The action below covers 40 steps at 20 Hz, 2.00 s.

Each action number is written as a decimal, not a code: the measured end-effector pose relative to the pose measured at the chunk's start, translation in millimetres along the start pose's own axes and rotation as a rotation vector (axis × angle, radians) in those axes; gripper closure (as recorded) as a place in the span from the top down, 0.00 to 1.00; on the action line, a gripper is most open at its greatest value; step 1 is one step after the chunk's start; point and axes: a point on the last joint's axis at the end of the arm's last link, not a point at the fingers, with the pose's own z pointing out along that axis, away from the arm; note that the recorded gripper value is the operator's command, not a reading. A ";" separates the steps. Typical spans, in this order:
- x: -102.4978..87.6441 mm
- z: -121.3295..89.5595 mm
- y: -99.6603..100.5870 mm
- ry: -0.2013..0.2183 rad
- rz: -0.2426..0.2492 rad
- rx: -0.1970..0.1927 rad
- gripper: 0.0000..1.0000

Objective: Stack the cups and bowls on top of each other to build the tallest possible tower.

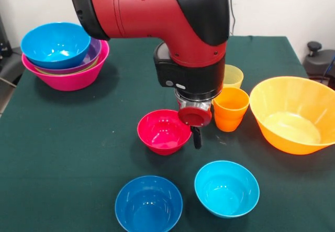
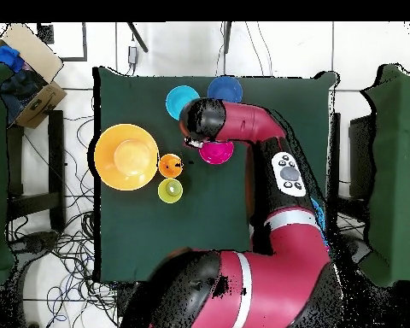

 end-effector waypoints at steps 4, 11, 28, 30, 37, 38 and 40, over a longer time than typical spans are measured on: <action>0.6 5.9 2.0 0.023 -0.019 -0.007 1.00; 6.1 22.0 7.6 0.061 -0.051 -0.015 1.00; 9.9 25.8 8.9 0.072 -0.058 -0.017 1.00; 10.9 25.6 8.6 0.072 -0.056 -0.016 1.00; 19.9 24.8 2.4 0.087 -0.058 -0.003 1.00; 20.9 24.6 1.4 0.092 -0.060 -0.003 1.00; 23.3 24.1 -0.9 0.102 -0.064 -0.003 1.00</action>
